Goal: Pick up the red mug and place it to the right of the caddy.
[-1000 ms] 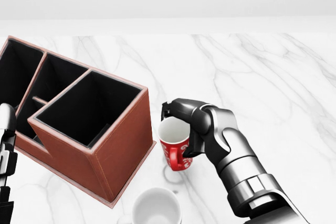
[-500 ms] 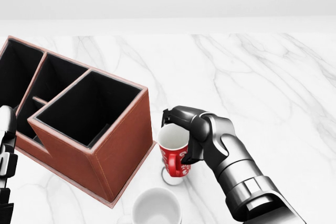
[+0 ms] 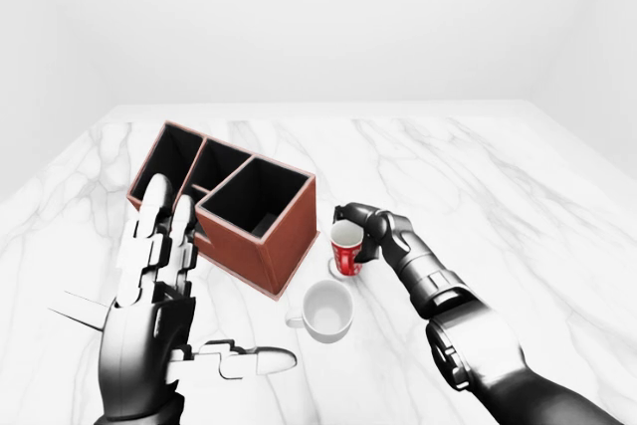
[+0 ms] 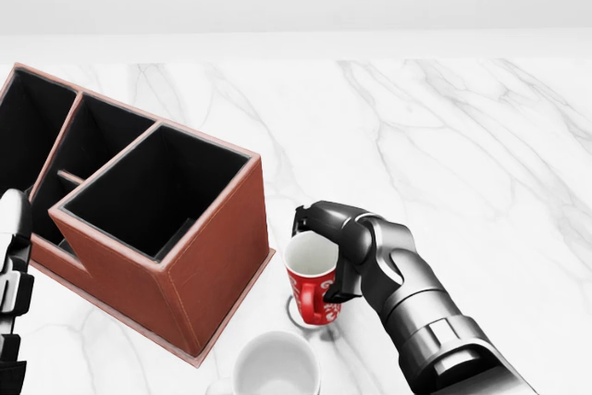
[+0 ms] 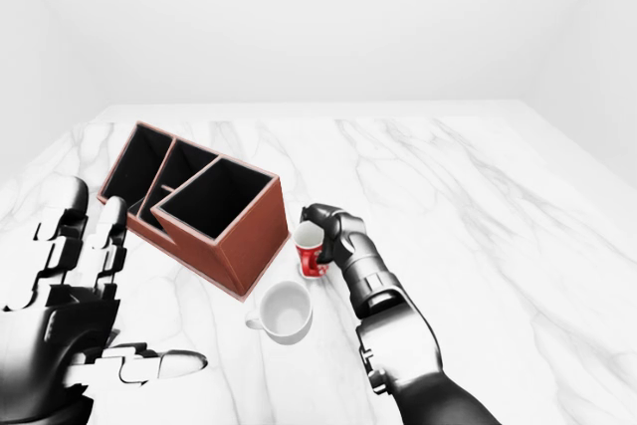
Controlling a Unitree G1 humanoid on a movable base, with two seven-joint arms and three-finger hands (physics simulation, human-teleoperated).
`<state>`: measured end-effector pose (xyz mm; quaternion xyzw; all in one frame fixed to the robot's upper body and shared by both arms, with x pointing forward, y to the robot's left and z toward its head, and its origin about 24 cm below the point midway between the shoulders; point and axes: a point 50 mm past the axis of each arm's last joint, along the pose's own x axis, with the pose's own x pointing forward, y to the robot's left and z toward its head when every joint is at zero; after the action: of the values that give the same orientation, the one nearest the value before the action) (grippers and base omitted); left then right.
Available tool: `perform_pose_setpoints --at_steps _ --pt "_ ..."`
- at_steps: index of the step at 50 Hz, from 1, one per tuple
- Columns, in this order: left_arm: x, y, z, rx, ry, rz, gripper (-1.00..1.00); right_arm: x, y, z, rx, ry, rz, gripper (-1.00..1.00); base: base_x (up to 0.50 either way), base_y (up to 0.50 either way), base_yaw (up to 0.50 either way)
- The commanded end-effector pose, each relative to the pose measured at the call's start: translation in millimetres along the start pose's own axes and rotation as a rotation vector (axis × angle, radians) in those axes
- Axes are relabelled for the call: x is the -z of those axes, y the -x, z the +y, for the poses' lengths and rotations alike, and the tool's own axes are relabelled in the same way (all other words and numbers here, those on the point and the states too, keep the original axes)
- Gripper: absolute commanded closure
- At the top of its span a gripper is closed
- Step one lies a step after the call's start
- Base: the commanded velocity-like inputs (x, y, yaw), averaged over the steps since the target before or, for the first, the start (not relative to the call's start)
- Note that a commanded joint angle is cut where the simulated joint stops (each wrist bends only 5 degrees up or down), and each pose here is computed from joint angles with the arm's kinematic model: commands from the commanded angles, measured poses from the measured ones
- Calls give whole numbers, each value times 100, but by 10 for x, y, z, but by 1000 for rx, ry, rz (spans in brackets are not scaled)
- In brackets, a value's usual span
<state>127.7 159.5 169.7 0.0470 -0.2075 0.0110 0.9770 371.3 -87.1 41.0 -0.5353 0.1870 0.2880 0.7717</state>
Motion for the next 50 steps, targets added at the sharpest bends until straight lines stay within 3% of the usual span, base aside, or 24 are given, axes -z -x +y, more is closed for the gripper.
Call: perform_pose_setpoints --at_steps 1,29,50 --pt "1 9 -7 3 0 2 -100 43 -23 81 2 -10 17 100 0 0 0" --pt "-5 23 0 3 1 -1 -100 166 -48 183 5 -36 60 100 0 0 0" --pt "-1 10 -28 11 1 1 -100 51 -17 -95 117 -76 20 100 0 0 0"
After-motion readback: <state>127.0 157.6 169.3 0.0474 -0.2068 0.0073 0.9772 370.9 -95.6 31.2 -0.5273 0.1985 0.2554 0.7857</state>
